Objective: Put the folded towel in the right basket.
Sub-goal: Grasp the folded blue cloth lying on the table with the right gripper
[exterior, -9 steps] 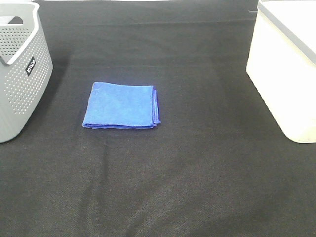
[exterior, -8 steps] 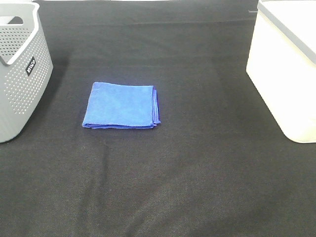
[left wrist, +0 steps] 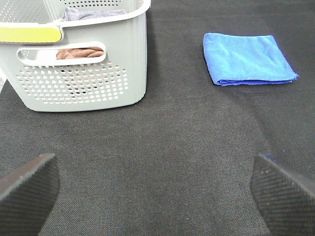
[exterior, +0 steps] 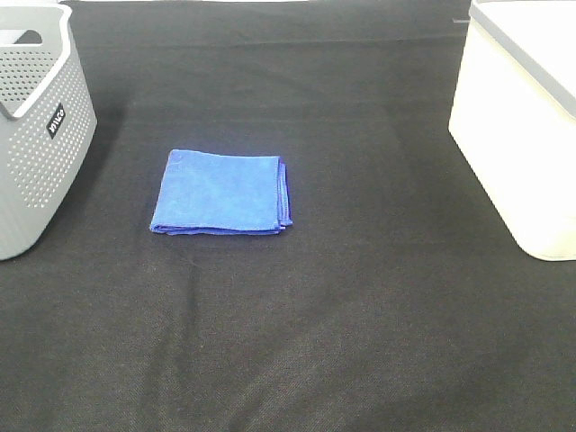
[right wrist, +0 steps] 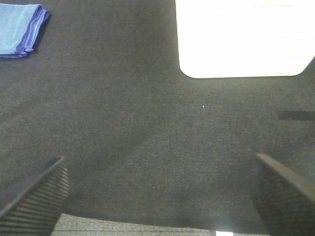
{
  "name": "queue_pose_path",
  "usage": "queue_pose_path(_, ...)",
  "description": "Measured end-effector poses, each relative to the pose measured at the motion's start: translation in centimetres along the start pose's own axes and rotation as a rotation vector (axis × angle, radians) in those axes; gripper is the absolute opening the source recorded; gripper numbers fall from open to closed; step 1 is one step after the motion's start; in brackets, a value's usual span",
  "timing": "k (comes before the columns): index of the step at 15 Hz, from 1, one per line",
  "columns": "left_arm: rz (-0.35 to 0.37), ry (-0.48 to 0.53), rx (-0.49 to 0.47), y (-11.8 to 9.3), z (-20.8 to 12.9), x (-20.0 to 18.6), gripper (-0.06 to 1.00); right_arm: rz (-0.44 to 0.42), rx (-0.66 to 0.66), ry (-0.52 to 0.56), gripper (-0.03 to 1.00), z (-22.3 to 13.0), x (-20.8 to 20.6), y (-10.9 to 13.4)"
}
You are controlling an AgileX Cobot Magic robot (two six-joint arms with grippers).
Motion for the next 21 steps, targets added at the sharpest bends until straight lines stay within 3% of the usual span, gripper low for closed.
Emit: queue_pose_path(21, 0.000, 0.000, 0.000, 0.00, 0.00, 0.00, 0.98, 0.010, 0.005, 0.004, 0.95, -0.09, 0.11, 0.12)
Point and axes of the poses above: a point on each arm's last joint axis where the gripper is mounted, x pointing out along that axis toward the gripper, y along the wrist's bending axis when the last joint is at zero, z = x × y, the point moved 3 cm from there along x, pointing out along that axis toward the gripper
